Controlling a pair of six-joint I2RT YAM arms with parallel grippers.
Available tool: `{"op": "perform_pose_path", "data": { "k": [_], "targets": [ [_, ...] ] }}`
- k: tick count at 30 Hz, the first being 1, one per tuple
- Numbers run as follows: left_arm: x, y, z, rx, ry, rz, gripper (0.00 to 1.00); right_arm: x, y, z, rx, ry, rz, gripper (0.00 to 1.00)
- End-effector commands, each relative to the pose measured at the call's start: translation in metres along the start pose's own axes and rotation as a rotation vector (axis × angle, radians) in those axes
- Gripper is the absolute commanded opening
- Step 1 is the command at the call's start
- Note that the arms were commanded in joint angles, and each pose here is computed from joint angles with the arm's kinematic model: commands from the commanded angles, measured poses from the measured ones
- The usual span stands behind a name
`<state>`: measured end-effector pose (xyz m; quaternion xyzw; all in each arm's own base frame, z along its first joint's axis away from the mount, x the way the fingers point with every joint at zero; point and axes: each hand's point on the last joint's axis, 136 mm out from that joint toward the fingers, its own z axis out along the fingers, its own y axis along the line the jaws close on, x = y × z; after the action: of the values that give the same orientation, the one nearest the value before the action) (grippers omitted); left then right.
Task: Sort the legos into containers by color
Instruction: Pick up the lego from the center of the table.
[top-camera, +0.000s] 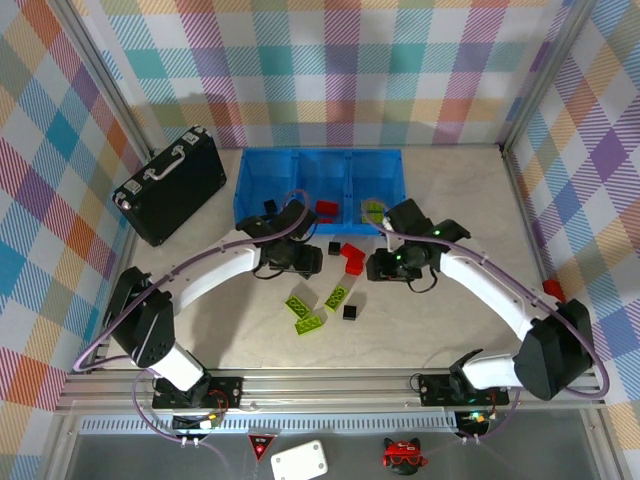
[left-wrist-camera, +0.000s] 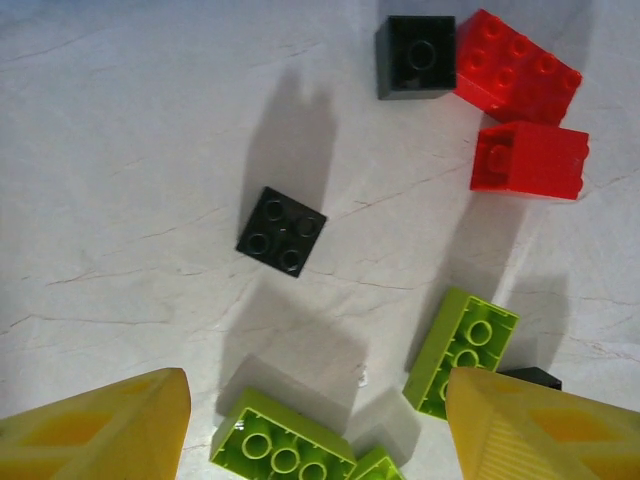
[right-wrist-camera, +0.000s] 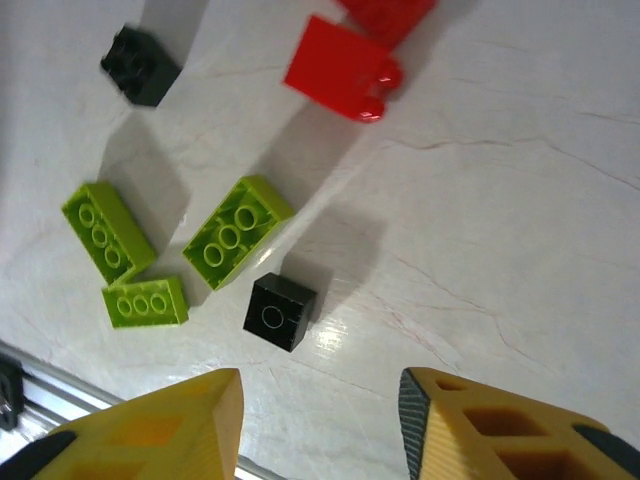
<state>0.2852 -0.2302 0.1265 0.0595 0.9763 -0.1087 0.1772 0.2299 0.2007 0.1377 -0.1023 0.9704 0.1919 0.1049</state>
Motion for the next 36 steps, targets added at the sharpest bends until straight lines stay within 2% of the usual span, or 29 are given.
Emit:
{"op": "perform_pose_path", "data": {
  "k": [1,8,17,28,36],
  "targets": [
    [0.002,0.016,-0.011,0.015,-0.022,-0.07,0.69,-0.006,0.021,0.01,-0.052,-0.002,-0.225,0.52],
    [0.019,0.06,-0.025,-0.007,-0.042,-0.174,0.69,-0.006,0.03,0.047,0.044,0.086,-0.498,0.65],
    [0.042,0.098,-0.05,-0.025,-0.085,-0.278,0.7,-0.009,0.06,0.08,0.088,0.158,-0.667,0.78],
    [0.046,0.109,-0.061,-0.035,-0.11,-0.311,0.71,-0.003,0.062,0.112,0.148,0.245,-0.761,0.88],
    [0.046,0.11,-0.06,-0.038,-0.109,-0.317,0.71,0.008,0.054,0.123,0.173,0.297,-0.768,0.9]
  ]
}}
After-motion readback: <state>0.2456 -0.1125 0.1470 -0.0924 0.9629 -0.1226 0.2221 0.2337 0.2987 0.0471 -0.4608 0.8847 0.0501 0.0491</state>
